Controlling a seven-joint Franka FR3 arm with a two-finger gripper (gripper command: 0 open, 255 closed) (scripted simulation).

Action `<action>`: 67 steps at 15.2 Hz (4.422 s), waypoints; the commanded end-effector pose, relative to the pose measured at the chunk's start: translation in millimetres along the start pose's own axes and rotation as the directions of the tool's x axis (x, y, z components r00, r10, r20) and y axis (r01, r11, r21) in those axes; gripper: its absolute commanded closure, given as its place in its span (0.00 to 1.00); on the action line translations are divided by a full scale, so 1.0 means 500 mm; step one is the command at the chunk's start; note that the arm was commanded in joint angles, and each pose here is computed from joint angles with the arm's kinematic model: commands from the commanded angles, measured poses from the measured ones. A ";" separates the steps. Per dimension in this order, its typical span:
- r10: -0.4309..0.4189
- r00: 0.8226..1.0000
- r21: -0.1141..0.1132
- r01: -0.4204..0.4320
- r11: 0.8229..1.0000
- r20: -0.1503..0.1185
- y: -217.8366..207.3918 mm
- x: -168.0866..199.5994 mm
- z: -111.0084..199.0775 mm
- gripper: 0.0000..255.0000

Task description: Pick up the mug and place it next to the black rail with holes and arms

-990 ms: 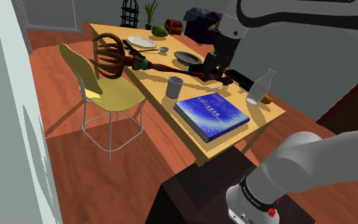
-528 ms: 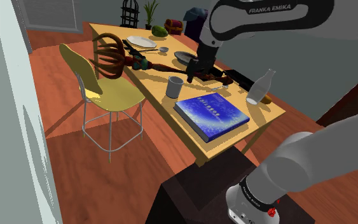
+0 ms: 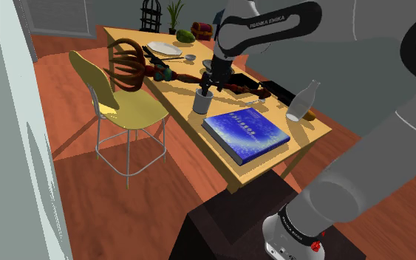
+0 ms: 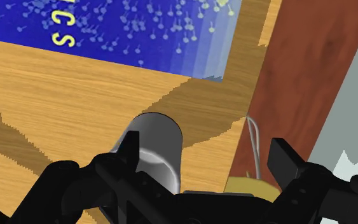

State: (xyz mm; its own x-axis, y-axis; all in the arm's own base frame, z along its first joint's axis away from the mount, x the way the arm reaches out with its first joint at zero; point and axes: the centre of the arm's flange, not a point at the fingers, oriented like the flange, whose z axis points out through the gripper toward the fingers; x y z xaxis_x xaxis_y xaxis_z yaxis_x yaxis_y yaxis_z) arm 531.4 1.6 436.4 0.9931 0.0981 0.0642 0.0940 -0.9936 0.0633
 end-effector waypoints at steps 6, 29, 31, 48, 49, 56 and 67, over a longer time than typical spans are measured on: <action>-0.006 1.000 -0.003 0.006 1.000 -0.022 0.032 0.140 0.106 0.00; -0.006 1.000 -0.003 0.006 1.000 -0.022 0.033 0.146 0.189 1.00; -0.006 1.000 -0.003 0.006 1.000 -0.022 0.033 0.146 0.189 1.00; -0.006 1.000 -0.003 0.006 1.000 -0.022 0.043 0.157 0.021 1.00; -0.006 1.000 -0.003 0.006 1.000 -0.022 0.044 0.157 0.010 1.00; -0.006 1.000 -0.003 0.006 1.000 -0.022 0.049 0.162 -0.063 1.00; -0.006 1.000 -0.003 0.006 1.000 -0.022 0.104 0.151 -0.154 1.00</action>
State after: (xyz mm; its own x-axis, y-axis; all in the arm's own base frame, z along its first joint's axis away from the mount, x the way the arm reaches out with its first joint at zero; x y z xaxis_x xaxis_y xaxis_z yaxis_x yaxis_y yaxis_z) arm 609.6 -29.6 519.5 0.9908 0.1048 0.0856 0.0993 -0.9928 0.0665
